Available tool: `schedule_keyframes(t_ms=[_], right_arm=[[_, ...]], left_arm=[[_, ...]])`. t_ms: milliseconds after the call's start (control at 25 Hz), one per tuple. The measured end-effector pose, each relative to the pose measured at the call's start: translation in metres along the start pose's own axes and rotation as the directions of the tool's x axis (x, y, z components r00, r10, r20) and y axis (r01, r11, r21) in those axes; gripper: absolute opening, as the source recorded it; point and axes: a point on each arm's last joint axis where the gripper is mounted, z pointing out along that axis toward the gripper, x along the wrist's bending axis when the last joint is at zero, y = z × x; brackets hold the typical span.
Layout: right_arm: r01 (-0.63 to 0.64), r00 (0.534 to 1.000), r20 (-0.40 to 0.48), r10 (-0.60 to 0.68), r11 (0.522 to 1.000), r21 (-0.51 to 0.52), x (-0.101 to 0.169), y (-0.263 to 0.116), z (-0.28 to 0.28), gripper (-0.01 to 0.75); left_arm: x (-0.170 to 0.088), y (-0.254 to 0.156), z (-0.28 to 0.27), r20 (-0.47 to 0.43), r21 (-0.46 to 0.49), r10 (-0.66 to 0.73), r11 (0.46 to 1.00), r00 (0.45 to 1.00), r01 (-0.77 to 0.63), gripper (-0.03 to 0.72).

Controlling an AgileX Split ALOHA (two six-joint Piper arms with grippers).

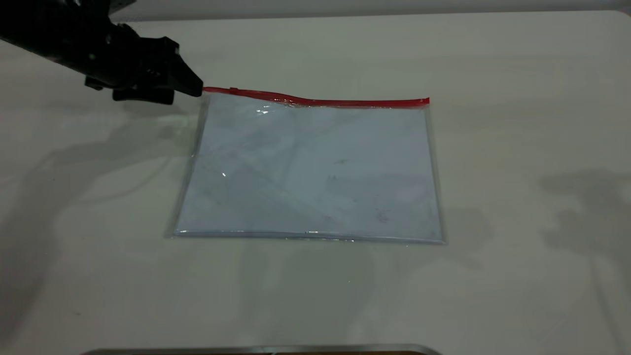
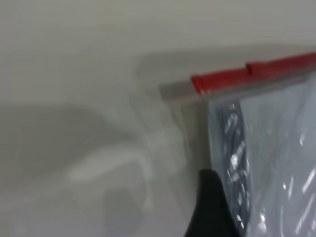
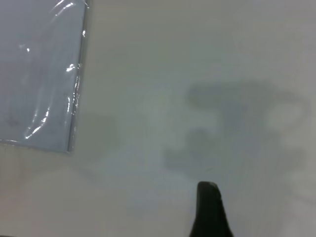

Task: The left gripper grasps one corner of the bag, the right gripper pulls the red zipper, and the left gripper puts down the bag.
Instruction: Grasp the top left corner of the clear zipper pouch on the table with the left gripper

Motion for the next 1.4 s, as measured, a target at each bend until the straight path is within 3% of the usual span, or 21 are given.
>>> schedule_keyframes(t_ms=[360,1000,1120,1200,1320,1400], right_arm=[[0.004,1.0,-0.024,-0.004,1.0,-0.009,0.002,0.001,0.0,0.576],[0.018,1.0,-0.021,-0.019,0.999,-0.03,0.002,0.003,0.0,0.576],[0.022,1.0,-0.02,-0.022,0.999,-0.033,0.002,0.003,0.0,0.576],[0.023,1.0,-0.019,-0.024,0.999,-0.037,0.002,0.004,0.0,0.576],[0.04,0.999,-0.014,-0.041,0.998,-0.053,0.001,0.005,0.0,0.576],[0.055,0.998,-0.011,-0.056,0.996,-0.072,0.001,0.007,0.0,0.576]], left_arm=[[0.01,0.002,0.023,0.018,-0.011,0.007,1.0,1.0,-0.007,0.59],[-0.003,-0.01,0.059,0.065,0.038,0.033,0.999,0.997,-0.035,0.578],[-0.004,-0.012,0.06,0.075,0.042,0.03,0.999,0.997,-0.034,0.496],[-0.004,-0.012,0.061,0.076,0.043,0.032,0.998,0.997,-0.036,0.388],[-0.006,-0.012,0.061,0.099,0.043,0.07,0.996,0.993,-0.075,0.142],[-0.009,-0.008,0.06,0.136,0.034,0.13,0.99,0.982,-0.136,0.061]])
